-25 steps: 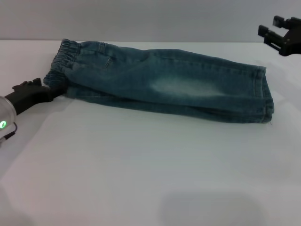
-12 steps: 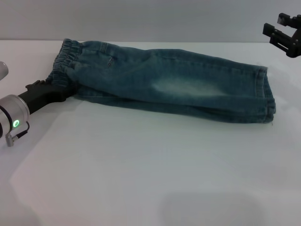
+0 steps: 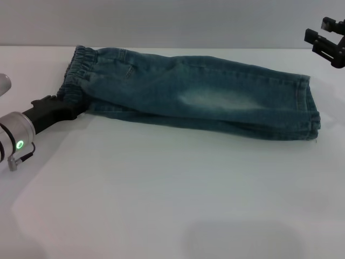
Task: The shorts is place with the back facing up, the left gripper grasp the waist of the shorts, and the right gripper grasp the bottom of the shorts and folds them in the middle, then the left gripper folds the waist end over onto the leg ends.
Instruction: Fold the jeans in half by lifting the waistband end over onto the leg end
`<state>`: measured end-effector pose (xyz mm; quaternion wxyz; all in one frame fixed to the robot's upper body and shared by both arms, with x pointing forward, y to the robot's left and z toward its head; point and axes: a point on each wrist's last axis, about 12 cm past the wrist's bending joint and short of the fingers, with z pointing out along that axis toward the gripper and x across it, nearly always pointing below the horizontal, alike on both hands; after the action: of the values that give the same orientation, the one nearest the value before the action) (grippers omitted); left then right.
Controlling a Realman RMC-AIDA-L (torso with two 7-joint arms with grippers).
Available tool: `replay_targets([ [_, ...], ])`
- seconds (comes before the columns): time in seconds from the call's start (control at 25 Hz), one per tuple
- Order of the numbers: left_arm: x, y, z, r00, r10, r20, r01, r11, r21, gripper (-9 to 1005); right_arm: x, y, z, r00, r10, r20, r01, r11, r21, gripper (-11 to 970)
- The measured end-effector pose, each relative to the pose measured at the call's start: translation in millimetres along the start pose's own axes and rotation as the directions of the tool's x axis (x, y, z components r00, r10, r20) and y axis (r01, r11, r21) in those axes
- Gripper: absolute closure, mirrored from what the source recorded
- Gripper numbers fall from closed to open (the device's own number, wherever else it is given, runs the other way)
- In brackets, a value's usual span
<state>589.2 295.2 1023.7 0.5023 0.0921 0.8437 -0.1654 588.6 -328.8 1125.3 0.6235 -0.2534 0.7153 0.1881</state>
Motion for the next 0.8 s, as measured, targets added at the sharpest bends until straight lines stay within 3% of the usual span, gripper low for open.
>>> replay_targets([
  [0.08, 1.1, 1.0, -1.0, 1.000, 0.000, -0.002, 0.000, 1.000, -0.003, 271, 0.2, -0.2, -0.4, 1.000, 0.001, 0.000, -0.001, 1.000, 0.001, 490],
  [0.32, 4.3, 2.3, -3.6, 1.000, -0.003, -0.004, 0.003, 1.000, -0.003, 480, 0.5, 0.1, -0.3, 1.000, 0.002, -0.001, -0.002, 1.000, 0.001, 489],
  [0.8, 3.9, 0.3, -4.9, 1.000, -0.002, 0.007, 0.001, 1.000, 0.023, 704, 1.0, 1.7, 0.8, 1.000, 0.003, -0.001, -0.003, 1.000, -0.004, 489],
])
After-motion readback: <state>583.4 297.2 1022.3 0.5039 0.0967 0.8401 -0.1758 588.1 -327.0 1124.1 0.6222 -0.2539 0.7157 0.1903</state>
